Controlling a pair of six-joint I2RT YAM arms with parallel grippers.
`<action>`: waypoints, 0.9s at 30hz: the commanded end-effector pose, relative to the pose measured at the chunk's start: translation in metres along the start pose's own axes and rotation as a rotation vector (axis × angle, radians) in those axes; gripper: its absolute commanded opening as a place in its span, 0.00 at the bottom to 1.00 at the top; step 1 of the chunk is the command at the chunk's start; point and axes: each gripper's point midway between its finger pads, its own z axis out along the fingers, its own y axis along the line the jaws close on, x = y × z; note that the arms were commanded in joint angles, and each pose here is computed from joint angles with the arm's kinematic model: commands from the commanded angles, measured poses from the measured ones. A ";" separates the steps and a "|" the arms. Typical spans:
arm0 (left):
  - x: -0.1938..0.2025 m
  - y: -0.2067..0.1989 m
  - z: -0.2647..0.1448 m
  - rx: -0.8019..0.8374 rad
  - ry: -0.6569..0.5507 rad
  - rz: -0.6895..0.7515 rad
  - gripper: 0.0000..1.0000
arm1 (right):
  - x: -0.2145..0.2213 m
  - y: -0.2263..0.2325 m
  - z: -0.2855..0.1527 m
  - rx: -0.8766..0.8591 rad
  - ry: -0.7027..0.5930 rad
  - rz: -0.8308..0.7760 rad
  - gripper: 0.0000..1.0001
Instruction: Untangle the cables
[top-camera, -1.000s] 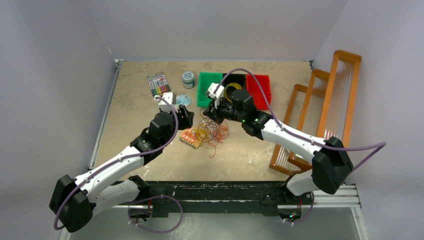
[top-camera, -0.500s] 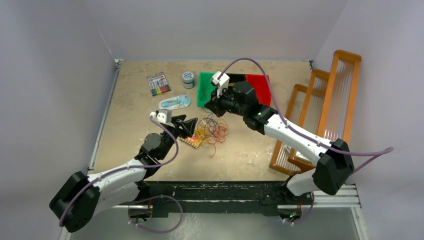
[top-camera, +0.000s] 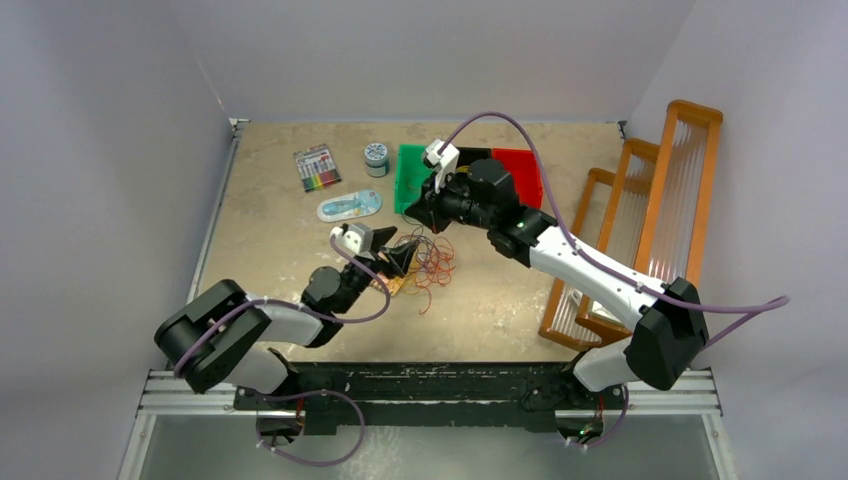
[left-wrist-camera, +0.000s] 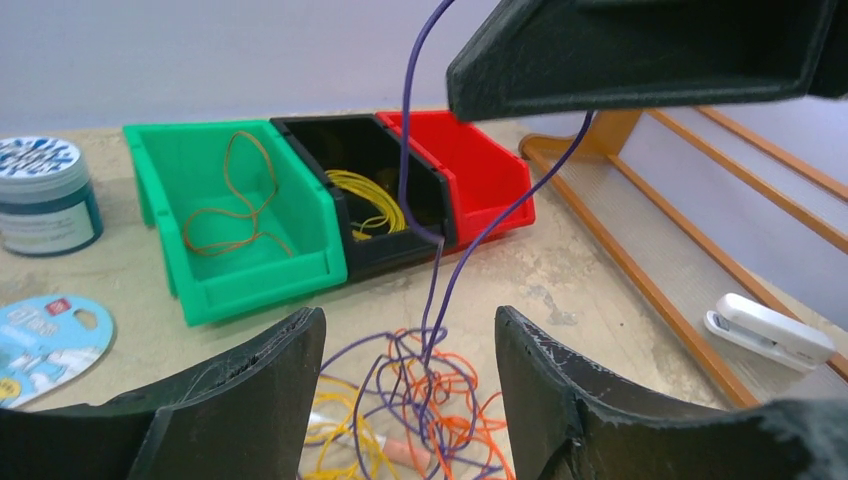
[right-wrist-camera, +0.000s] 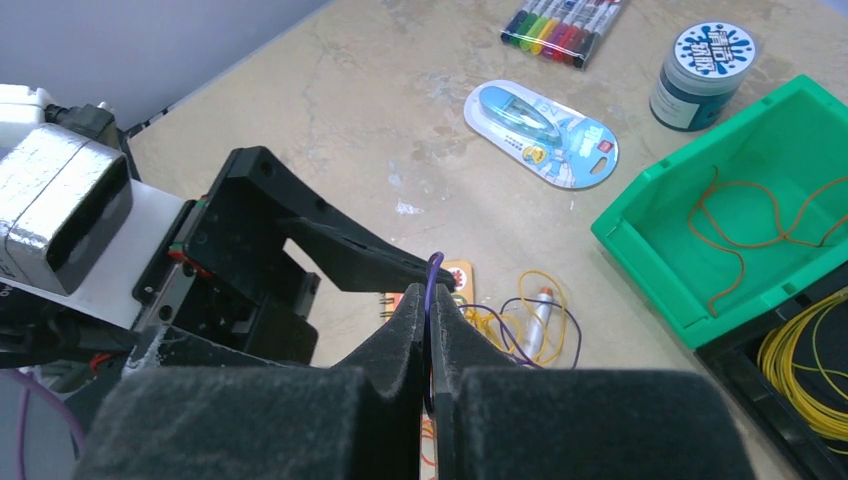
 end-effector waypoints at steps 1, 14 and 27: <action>-0.046 -0.026 0.024 0.103 -0.184 0.025 0.62 | -0.037 0.017 -0.009 -0.067 -0.084 -0.013 0.00; -0.005 -0.024 0.053 0.118 -0.155 0.010 0.40 | -0.069 0.037 -0.027 -0.133 -0.155 -0.025 0.00; 0.051 -0.014 0.049 0.097 -0.021 -0.023 0.17 | -0.132 0.055 -0.073 -0.139 -0.319 -0.091 0.00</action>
